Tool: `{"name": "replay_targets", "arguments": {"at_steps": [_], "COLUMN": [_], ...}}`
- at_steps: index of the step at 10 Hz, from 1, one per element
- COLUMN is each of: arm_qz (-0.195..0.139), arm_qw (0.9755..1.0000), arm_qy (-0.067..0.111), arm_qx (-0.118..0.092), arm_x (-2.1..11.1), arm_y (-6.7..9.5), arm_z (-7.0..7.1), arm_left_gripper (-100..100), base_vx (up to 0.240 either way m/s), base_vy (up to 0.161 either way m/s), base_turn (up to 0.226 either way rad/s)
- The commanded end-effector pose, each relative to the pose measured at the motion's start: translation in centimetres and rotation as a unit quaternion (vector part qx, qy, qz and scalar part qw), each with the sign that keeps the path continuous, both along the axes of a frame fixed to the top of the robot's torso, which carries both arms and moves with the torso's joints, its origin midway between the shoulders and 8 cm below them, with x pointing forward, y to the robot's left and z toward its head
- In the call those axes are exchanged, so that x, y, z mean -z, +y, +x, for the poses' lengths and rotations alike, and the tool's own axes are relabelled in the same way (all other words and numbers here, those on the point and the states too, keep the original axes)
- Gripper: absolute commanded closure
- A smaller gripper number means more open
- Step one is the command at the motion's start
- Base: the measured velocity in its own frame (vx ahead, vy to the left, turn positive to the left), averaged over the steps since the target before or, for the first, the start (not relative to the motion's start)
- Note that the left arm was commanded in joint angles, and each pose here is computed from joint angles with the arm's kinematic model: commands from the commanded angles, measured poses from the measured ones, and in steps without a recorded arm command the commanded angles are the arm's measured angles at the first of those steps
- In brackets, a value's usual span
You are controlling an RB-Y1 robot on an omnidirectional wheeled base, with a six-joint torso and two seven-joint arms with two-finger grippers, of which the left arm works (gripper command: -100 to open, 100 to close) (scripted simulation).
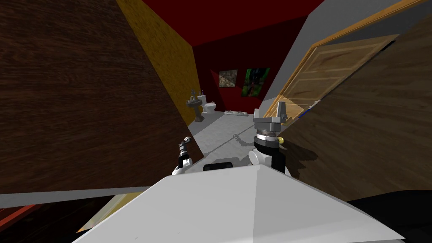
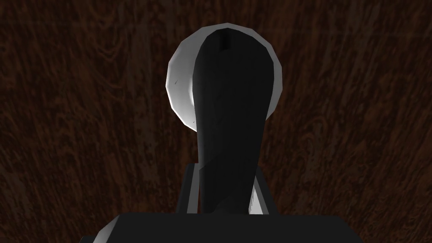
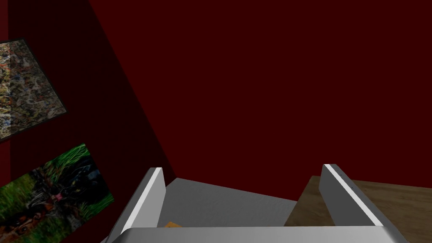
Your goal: Push the door open
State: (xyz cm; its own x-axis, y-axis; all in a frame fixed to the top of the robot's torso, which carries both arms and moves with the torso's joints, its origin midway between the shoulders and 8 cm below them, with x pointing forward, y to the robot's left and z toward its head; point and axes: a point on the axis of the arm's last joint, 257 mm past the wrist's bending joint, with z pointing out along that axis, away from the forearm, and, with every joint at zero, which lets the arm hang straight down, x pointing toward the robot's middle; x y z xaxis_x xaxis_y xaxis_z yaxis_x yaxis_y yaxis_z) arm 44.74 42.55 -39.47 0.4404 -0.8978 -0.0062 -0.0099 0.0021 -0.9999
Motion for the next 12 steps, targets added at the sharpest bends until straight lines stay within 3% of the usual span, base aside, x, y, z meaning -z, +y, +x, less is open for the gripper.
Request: {"name": "replay_targets", "arguments": {"at_steps": [1,2,12], "arm_qz": [0.0,0.001,0.0], "arm_qw": [1.0,0.9999,0.9966], "arm_qy": [0.0,-0.002,-0.005], "arm_qx": [0.0,-0.013,-0.082], "arm_x": [0.0,-0.2,-0.3], "arm_y": [0.0,1.1,6.1], "arm_z": [0.0,-0.4,-3.1], "arm_left_gripper": [100,100,100], "base_vx": [0.086,0.125,0.186], "base_vy": [-0.004,-0.014,-0.005], "base_turn": [0.042,0.042,0.037]}}
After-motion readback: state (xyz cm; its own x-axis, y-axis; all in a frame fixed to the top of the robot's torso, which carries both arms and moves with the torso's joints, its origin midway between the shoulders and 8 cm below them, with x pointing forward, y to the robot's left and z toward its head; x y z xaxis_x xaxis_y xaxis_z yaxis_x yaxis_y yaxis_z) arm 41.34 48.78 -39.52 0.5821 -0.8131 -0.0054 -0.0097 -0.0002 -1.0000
